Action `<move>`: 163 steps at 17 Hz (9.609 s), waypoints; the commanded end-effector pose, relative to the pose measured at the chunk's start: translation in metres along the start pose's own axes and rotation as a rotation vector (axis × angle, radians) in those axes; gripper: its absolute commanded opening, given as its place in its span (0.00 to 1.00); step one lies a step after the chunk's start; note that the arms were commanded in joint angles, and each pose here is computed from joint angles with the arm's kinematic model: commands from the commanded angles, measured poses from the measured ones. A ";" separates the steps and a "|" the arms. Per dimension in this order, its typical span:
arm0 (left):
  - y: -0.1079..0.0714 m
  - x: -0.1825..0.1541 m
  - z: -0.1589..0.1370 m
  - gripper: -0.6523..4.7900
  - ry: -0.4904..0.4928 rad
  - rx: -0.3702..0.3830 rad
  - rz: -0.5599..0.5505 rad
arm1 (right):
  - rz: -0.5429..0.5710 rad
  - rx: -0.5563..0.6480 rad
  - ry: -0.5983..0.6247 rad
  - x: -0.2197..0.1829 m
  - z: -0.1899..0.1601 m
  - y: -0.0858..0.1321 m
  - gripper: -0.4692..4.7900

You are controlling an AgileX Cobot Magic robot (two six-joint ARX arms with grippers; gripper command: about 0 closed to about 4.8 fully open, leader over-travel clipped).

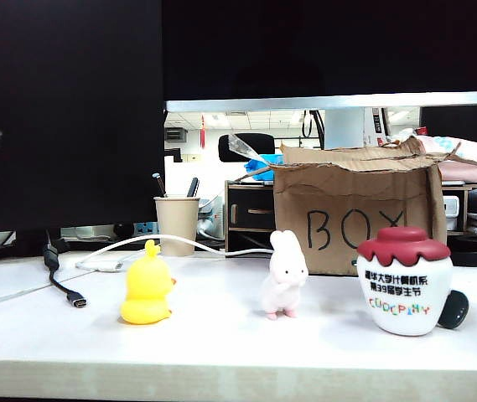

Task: Put the doll that is least similar in size compared to the others into the paper box.

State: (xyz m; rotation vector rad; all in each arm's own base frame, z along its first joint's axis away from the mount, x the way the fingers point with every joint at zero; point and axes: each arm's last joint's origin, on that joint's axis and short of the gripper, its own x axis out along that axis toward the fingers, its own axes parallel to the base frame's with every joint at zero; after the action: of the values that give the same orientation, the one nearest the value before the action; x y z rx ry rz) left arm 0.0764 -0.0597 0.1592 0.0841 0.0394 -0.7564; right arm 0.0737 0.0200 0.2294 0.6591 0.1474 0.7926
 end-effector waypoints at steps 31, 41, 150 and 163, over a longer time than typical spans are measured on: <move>-0.015 0.000 0.002 0.11 -0.015 0.011 -0.160 | -0.536 -0.609 1.102 0.160 -0.027 -0.009 1.00; -0.015 0.000 0.002 0.11 -0.015 0.011 -0.160 | -0.534 -0.596 1.142 0.171 -0.040 -0.020 1.00; 0.043 -0.019 -0.011 0.11 0.157 -0.084 0.489 | -0.262 -0.638 0.329 0.071 0.020 0.103 0.08; 0.043 -0.019 -0.011 0.11 0.157 -0.084 0.488 | -0.723 -0.534 -0.156 0.003 0.084 0.067 0.08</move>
State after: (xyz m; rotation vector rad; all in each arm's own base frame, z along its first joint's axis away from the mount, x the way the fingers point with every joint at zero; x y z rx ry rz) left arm 0.0924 -0.0148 0.1538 0.0690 0.1871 -0.2559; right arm 0.0690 0.0208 0.3325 0.1112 0.0623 0.1355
